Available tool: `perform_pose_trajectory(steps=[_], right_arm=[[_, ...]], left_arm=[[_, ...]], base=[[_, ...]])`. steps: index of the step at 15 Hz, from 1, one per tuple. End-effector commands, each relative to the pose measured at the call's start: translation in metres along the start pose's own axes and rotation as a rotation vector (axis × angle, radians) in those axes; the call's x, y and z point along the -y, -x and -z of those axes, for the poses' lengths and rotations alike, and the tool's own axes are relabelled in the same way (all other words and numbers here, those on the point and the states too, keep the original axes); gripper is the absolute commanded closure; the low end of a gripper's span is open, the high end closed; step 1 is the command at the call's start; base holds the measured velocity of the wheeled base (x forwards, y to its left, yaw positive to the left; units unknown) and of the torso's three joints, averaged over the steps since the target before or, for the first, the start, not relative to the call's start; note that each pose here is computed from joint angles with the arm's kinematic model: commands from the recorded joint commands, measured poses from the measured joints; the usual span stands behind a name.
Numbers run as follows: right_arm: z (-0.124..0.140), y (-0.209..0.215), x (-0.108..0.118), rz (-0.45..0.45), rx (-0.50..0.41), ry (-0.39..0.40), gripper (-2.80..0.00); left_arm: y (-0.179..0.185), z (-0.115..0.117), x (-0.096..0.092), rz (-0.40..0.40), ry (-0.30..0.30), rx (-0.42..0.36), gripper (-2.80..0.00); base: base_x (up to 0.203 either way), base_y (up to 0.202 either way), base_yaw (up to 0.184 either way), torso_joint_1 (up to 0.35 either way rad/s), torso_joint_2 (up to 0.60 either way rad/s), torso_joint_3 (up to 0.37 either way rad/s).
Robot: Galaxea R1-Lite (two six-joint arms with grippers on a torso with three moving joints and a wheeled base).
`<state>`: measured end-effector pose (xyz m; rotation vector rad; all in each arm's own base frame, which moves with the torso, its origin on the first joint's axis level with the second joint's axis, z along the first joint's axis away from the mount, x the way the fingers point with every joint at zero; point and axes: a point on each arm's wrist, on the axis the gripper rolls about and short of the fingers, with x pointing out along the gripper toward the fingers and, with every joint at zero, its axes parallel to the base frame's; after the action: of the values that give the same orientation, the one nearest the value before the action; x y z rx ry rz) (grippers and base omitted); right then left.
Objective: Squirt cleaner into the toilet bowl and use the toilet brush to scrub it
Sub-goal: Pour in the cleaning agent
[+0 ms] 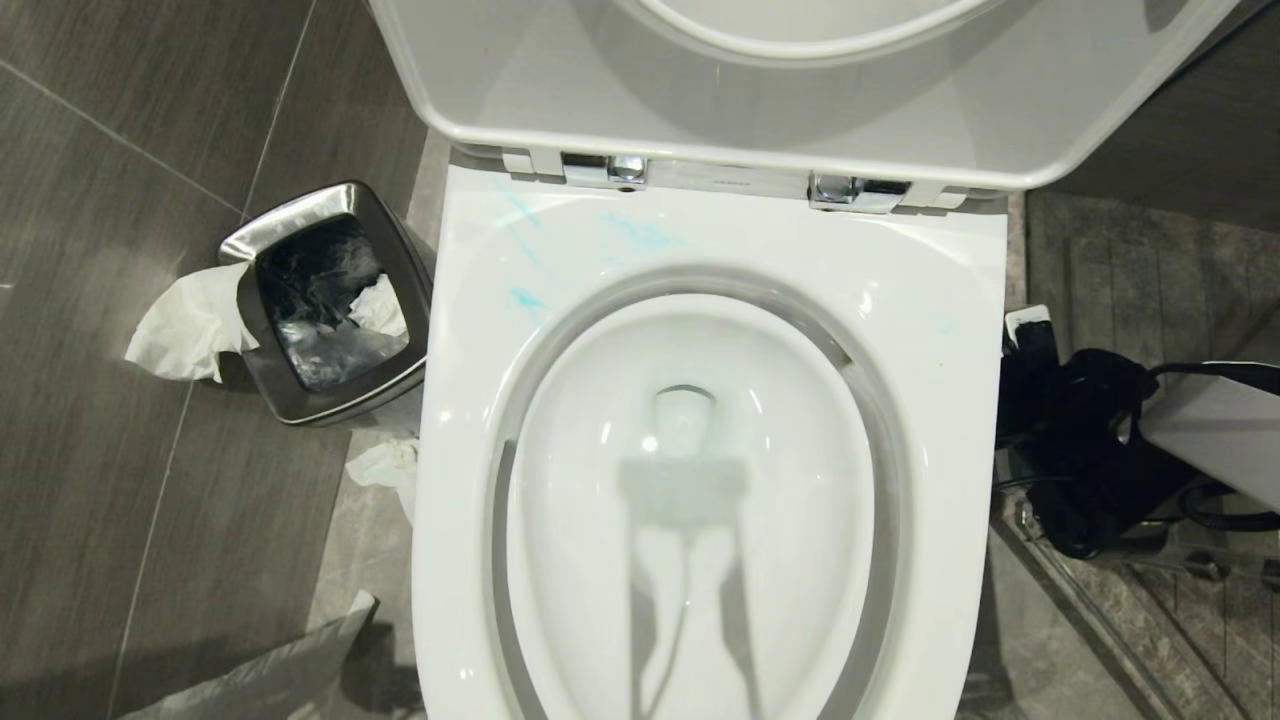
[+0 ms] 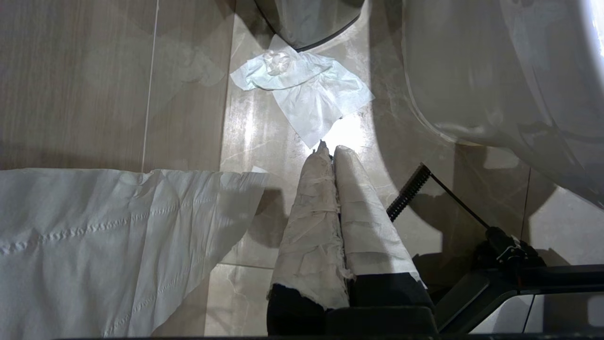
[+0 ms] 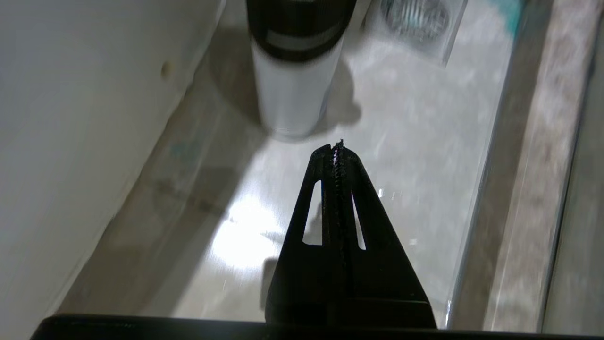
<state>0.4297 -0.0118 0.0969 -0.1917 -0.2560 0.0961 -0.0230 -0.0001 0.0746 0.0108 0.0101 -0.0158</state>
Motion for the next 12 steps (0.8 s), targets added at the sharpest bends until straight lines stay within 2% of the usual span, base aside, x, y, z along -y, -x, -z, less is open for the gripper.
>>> perform_pose_trajectory(steps=[1, 5, 12], right_arm=[[0.001, -0.011, -0.004, -0.008, 0.043, 0.003, 0.0], [0.0, -0.024, -0.014, -0.046, 0.091, -0.001, 0.0], [0.003, -0.044, -0.017, -0.041, 0.166, 0.037, 0.0]], left_arm=[[0.0, 0.0, 0.0, 0.001, 0.0, -0.001, 0.0], [0.0, 0.0, 0.0, 0.0, 0.0, -0.001, 0.0], [0.0, 0.0, 0.0, 0.001, 0.0, -0.001, 0.0]], base=[[0.0, 0.0, 0.0, 0.0, 0.0, 0.0], [0.0, 0.0, 0.0, 0.0, 0.0, 0.0], [0.0, 0.0, 0.0, 0.0, 0.0, 0.0]])
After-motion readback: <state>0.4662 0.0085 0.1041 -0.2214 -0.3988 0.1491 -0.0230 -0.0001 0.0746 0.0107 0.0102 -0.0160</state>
